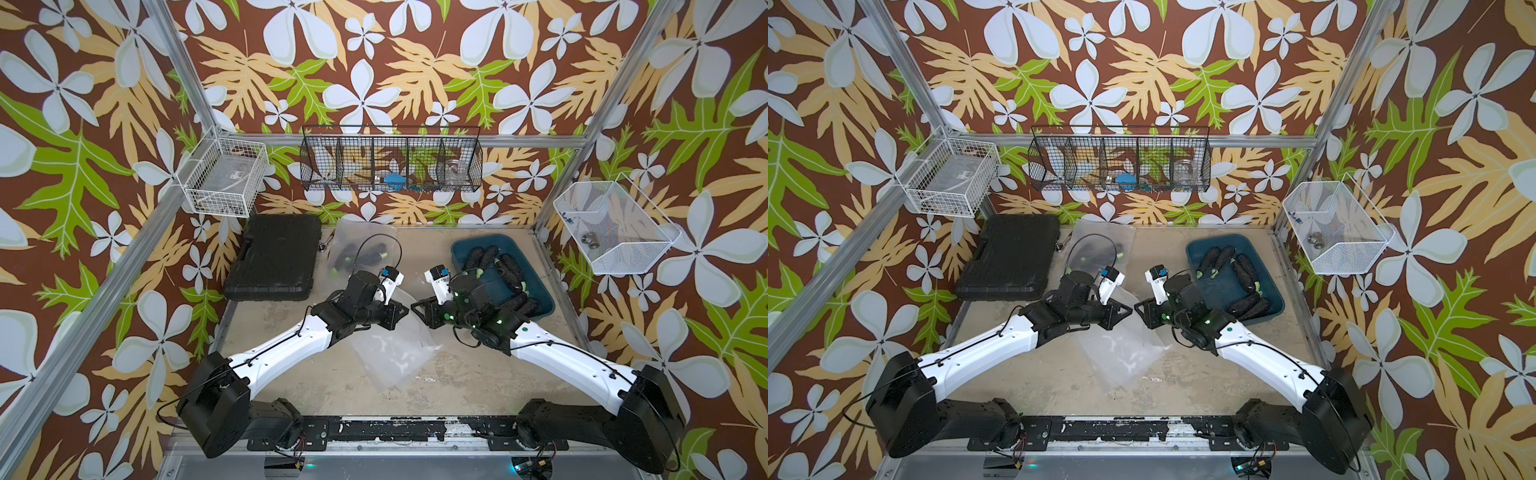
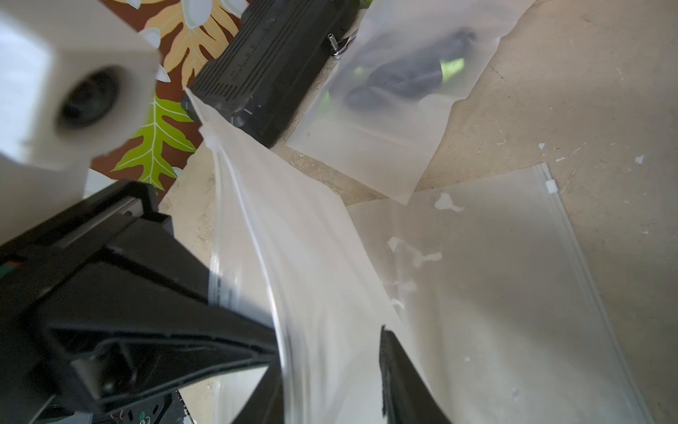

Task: Place the eggplant in a zip-top bag and seal the zipper
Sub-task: Open the zipper food storage bag.

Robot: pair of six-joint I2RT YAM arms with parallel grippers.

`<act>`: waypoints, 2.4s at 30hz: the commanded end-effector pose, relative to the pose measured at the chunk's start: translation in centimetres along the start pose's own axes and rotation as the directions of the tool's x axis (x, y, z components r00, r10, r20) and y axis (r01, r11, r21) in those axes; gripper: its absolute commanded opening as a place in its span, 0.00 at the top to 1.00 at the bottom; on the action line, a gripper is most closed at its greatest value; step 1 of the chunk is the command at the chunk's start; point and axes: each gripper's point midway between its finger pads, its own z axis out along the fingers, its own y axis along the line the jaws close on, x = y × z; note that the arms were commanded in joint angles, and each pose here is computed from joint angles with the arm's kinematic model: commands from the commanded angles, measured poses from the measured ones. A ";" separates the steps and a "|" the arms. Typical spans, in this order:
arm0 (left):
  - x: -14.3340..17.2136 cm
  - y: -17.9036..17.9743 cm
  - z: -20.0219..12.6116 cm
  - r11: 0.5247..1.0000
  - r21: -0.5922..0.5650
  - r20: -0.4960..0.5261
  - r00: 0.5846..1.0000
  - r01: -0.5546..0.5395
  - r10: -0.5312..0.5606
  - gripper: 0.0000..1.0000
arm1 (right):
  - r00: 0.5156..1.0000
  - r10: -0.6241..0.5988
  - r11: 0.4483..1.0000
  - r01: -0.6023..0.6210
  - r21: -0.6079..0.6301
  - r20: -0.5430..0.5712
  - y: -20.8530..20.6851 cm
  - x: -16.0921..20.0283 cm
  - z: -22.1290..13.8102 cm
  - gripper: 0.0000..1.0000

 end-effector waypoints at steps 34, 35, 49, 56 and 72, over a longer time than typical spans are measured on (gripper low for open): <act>-0.1 6.3 -2.4 0.952 -0.307 -0.073 0.997 -0.001 -0.022 1.00 | 0.933 0.359 0.912 -0.353 -0.210 -0.013 2.6 3.7 3.7 1.00; 0.1 6.2 -2.0 0.956 -0.292 -0.067 0.997 0.009 -0.030 1.00 | 0.937 0.349 0.920 -0.344 -0.186 -0.010 2.0 4.2 3.8 1.00; 0.7 6.0 0.3 0.963 -0.229 -0.036 0.987 0.142 -0.154 0.82 | 0.961 0.275 0.960 -0.272 -0.062 0.028 0.7 4.9 4.0 1.00; 0.7 6.4 0.7 0.957 -0.256 -0.033 0.989 0.134 -0.147 0.70 | 0.960 0.279 0.958 -0.275 -0.084 0.036 2.0 4.4 4.1 1.00; 1.5 5.8 1.9 0.959 -0.225 -0.034 0.983 0.170 -0.182 0.83 | 0.957 0.288 0.950 -0.280 -0.137 0.039 3.0 3.9 4.2 1.00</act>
